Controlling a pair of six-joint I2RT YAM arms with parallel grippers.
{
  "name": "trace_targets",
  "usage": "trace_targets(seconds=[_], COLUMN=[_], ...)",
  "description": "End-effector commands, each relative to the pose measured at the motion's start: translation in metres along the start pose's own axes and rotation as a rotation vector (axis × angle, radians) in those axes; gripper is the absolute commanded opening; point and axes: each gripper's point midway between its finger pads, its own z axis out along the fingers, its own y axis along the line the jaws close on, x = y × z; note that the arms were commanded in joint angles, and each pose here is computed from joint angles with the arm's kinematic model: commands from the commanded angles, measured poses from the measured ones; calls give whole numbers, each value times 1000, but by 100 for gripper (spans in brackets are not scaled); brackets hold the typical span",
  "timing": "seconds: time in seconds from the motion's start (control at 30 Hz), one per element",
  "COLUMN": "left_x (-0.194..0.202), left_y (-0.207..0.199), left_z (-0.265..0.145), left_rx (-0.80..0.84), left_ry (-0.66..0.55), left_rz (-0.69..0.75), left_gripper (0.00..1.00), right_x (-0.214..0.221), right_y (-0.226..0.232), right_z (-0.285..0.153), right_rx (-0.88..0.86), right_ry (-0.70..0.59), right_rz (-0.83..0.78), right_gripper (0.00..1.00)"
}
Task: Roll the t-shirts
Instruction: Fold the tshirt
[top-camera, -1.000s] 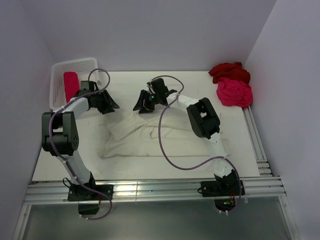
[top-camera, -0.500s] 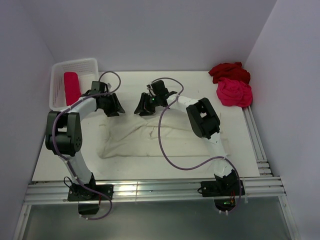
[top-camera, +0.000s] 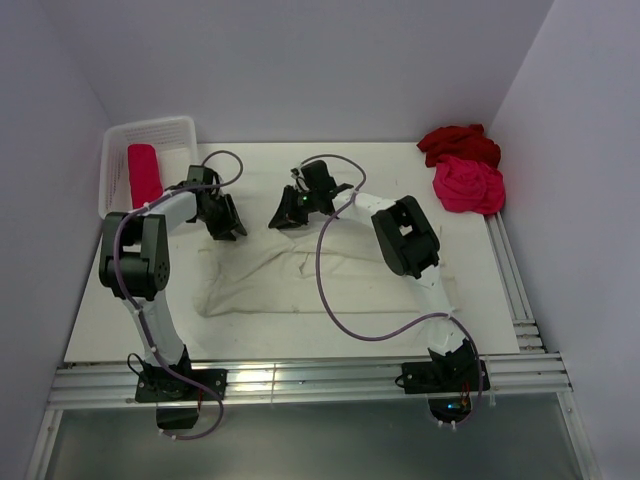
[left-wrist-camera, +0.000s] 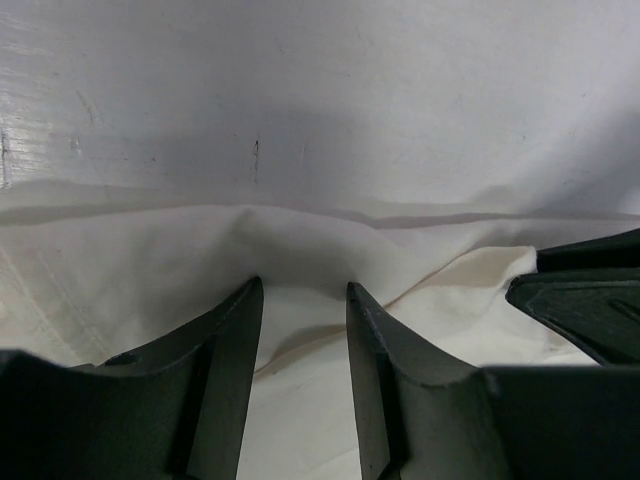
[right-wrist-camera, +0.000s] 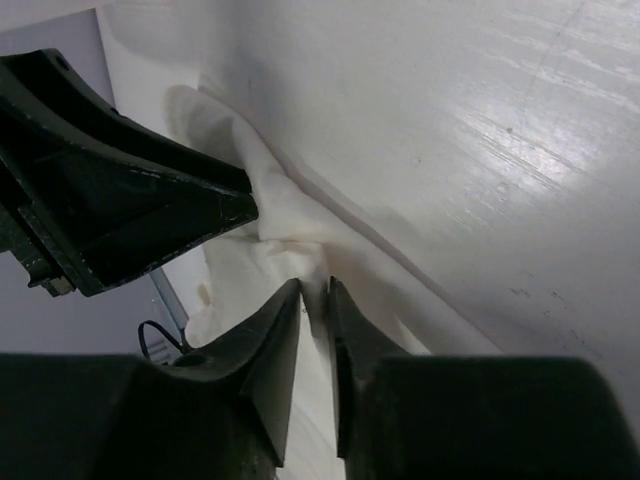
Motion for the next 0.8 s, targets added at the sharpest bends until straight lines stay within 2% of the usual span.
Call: trace_targets(seconds=[0.0, 0.1, 0.2, 0.43, 0.73, 0.77], left_x=[3, 3, 5, 12, 13, 14], left_y=[10, 12, 14, 21, 24, 22], left_z=[9, 11, 12, 18, 22, 23], left_rx=[-49, -60, -70, -108, -159, -154], left_ry=[28, 32, 43, 93, 108, 112], left_rz=[11, 8, 5, 6, 30, 32], left_gripper=[45, 45, 44, 44, 43, 39], right_x=[-5, -2, 3, 22, 57, 61], right_y=[30, 34, 40, 59, 58, 57], right_z=[-9, -11, -17, -37, -62, -65], right_rx=[-85, -106, -133, -236, -259, -257], right_ry=[-22, -15, -9, 10, 67, 75], right_rz=[-57, -61, -68, -102, -126, -126], right_gripper=[22, 8, 2, 1, 1, 1])
